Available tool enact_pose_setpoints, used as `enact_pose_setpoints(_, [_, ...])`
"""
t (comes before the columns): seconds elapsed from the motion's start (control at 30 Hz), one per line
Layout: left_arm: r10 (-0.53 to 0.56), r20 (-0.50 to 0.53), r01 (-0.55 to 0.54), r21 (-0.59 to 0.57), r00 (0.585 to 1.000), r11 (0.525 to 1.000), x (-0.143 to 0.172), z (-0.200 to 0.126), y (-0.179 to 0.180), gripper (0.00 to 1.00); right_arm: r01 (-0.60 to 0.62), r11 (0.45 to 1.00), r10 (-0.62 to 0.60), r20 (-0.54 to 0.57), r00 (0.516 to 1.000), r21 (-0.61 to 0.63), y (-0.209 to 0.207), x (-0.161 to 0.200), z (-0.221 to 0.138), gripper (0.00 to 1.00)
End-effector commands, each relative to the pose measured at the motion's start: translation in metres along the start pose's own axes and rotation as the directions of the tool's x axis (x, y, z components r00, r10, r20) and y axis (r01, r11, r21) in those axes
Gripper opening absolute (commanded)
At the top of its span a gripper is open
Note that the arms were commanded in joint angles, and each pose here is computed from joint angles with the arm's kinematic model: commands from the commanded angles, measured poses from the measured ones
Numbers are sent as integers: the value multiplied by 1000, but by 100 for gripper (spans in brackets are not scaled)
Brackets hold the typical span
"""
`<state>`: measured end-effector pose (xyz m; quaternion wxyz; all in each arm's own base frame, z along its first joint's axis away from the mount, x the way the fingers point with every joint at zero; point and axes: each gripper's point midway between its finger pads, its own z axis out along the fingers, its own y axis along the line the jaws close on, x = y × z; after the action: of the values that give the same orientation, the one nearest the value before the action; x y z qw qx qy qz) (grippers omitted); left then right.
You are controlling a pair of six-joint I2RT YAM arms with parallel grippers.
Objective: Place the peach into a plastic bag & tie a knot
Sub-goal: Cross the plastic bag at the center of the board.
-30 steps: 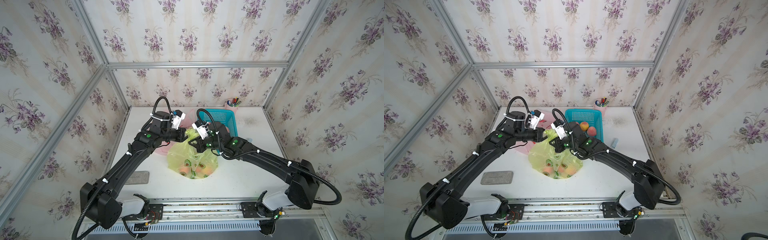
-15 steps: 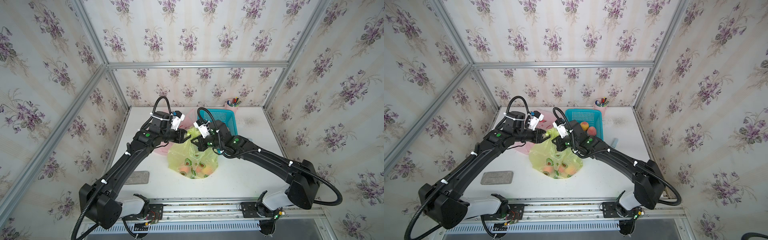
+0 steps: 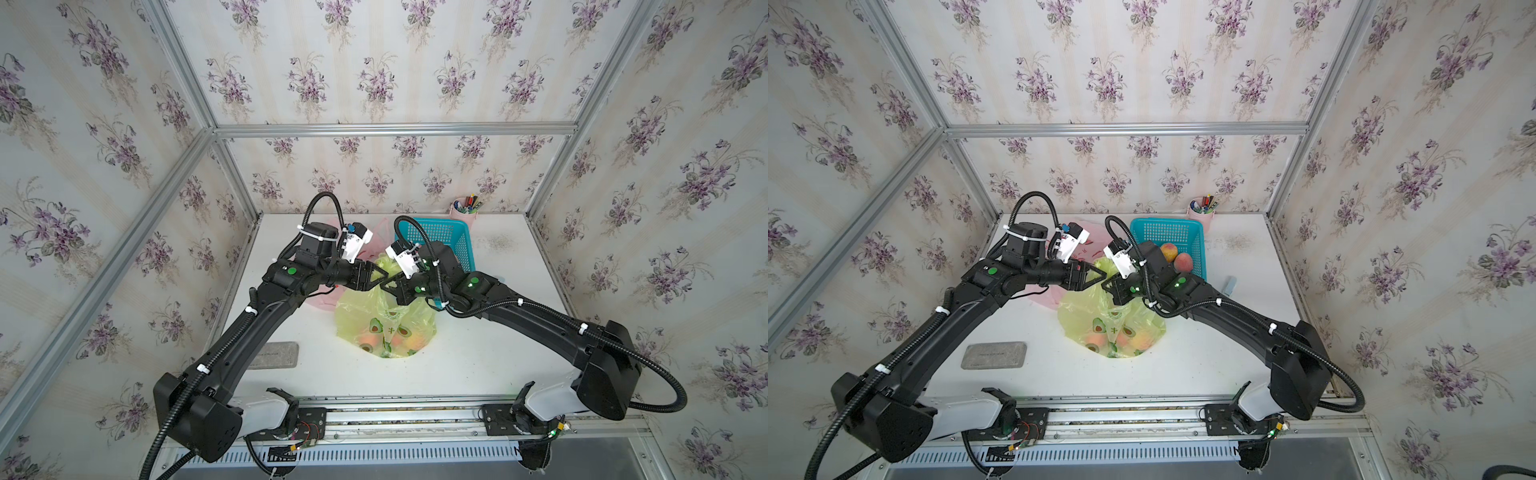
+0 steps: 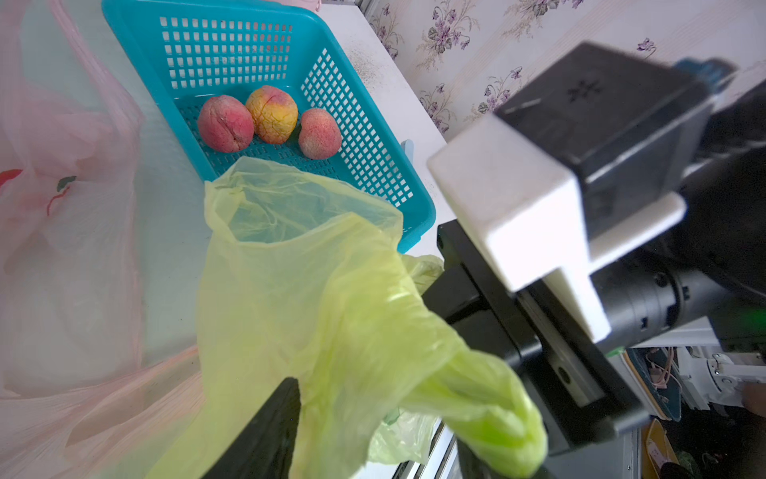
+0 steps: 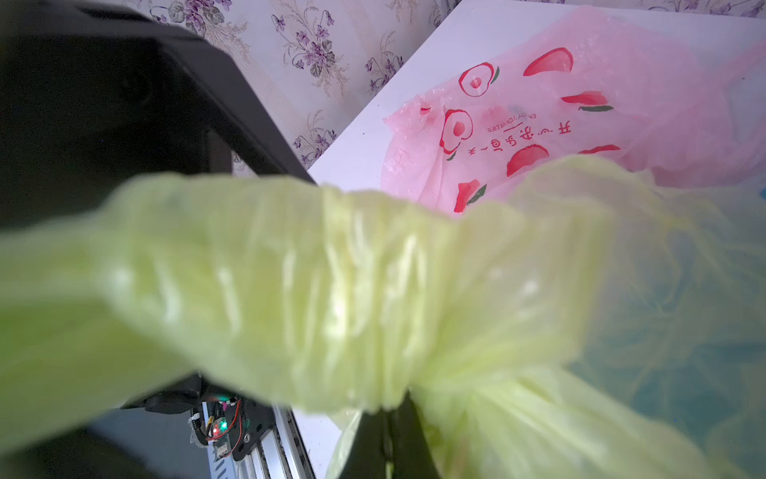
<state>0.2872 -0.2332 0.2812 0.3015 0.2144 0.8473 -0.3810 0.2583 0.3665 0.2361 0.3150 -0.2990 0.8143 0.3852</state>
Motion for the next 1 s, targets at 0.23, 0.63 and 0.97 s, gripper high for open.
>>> enact_pose_setpoints(0.23, [-9, 21, 10, -35, 1000, 999, -13, 5, 6, 50, 8, 999, -9, -3, 1000, -41, 7, 0, -1, 0])
enact_pose_setpoints(0.63, [-14, 25, 15, -14, 1000, 1000, -19, 14, 5, 2, 52, 999, -52, -9, 999, -15, 6, 1, -18, 21])
enact_pose_setpoints(0.97, [68, -2, -67, 103, 998, 992, -16, 16, -12, 0, 127, 991, -130, 131, 983, 33, 6, -32, -91, 79])
